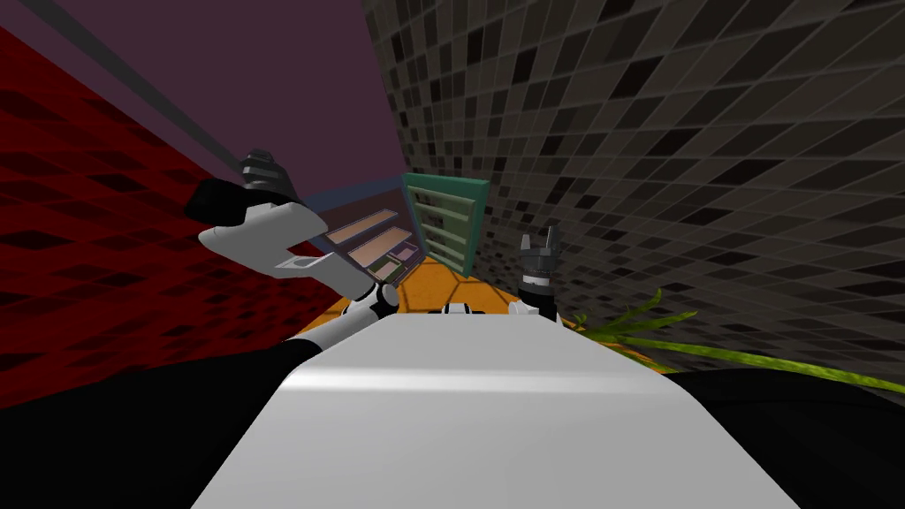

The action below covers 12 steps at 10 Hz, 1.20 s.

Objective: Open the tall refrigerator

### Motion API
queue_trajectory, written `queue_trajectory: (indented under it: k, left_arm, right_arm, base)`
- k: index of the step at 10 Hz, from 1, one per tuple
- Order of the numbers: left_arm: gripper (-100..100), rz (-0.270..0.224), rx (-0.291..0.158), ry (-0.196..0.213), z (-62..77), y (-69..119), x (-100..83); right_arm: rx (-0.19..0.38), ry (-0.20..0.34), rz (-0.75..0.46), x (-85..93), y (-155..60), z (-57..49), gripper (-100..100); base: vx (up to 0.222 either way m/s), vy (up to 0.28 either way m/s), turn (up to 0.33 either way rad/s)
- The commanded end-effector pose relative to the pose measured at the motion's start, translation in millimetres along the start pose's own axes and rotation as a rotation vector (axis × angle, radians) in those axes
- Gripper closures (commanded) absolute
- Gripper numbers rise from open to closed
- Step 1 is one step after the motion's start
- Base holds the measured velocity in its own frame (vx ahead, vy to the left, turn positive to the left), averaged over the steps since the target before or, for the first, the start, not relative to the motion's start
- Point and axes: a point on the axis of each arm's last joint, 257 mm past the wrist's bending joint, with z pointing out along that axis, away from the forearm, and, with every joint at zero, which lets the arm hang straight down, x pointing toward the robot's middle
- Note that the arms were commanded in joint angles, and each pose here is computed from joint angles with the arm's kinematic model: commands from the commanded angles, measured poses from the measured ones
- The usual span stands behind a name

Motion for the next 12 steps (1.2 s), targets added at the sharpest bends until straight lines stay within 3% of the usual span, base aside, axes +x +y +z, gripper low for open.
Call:
queue_trajectory:
  k: [1,7,12]
  left_arm:
    - [-100,0.030,-0.011,-0.009,7.1,1.3,-4.6]
    - [-100,0.091,-0.058,-0.016,27.8,8.8,-11.6]
    - [-100,0.129,-0.100,0.011,44.3,17.7,-4.4]
  right_arm:
    - [0.000,0.000,0.000,0.0,0.0,0.0,0]
    - [0.000,0.000,0.000,0.0,0.0,0.0,0]
    - [0.000,0.000,0.000,0.0,0.0,0.0,0]
  base:
    - [-0.025,0.057,-0.011]
    - [-0.031,0.091,-0.023]
    - [-0.027,0.095,-0.023]
